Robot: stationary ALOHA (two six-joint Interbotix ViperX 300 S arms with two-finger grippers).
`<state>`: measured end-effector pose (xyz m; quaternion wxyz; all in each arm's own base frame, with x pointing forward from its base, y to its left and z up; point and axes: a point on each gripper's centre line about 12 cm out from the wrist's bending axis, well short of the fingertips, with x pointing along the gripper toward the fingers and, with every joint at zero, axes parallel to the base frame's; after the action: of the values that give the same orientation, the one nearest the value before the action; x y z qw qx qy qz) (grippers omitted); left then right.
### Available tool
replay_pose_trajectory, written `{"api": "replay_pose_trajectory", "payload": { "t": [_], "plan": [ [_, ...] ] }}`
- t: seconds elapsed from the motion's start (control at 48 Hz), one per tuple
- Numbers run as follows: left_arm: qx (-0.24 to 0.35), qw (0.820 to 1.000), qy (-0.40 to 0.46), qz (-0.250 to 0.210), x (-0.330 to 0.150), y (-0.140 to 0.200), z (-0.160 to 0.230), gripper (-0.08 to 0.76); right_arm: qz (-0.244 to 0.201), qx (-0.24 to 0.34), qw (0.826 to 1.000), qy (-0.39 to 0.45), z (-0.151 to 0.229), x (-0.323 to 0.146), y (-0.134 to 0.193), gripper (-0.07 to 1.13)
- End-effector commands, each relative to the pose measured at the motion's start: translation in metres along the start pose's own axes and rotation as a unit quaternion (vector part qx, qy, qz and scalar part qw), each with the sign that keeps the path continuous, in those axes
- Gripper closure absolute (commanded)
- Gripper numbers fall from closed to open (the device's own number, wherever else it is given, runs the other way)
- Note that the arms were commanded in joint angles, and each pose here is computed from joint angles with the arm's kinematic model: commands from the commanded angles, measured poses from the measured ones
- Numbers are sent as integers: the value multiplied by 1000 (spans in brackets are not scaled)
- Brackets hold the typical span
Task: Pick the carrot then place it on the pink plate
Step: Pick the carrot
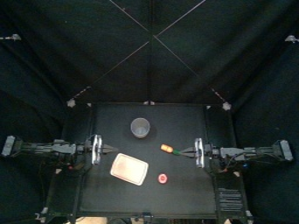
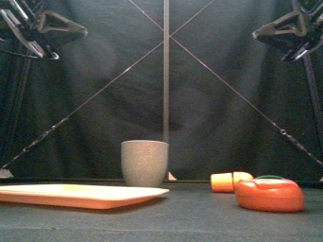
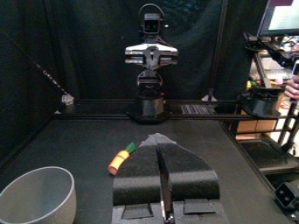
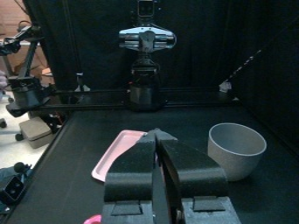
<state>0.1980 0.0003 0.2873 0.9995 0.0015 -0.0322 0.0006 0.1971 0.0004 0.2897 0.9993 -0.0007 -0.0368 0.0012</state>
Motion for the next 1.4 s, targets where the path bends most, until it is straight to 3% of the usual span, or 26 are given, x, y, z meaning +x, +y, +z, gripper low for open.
{"api": "replay_pose_trajectory", "payload": {
  "t": [0.021,0.146,0.271,0.542,0.688,1.083,1.167,1.396],
  "plan": [
    [3,999,-34,5,-2,2,9,730,-22,14,1000,14,-3,6,-8,1041],
    [2,999,-40,6,-5,2,8,714,-62,39,994,77,-21,14,-24,1012],
    [2,999,-38,6,-6,2,6,712,-95,49,977,182,-43,26,-40,1010],
    [2,999,-34,6,-6,2,5,712,-96,50,951,288,-71,50,-46,959],
    [2,1000,-25,6,-6,2,3,712,-99,58,942,316,-86,52,-47,793],
    [2,1000,-20,6,-6,2,2,712,-105,74,914,385,-127,67,-51,50],
    [2,1000,-19,6,-5,2,1,712,-108,76,908,397,-134,72,-55,-4],
    [2,1000,-18,6,-5,2,1,712,-121,79,893,427,-155,87,-68,10]
  ]
}}
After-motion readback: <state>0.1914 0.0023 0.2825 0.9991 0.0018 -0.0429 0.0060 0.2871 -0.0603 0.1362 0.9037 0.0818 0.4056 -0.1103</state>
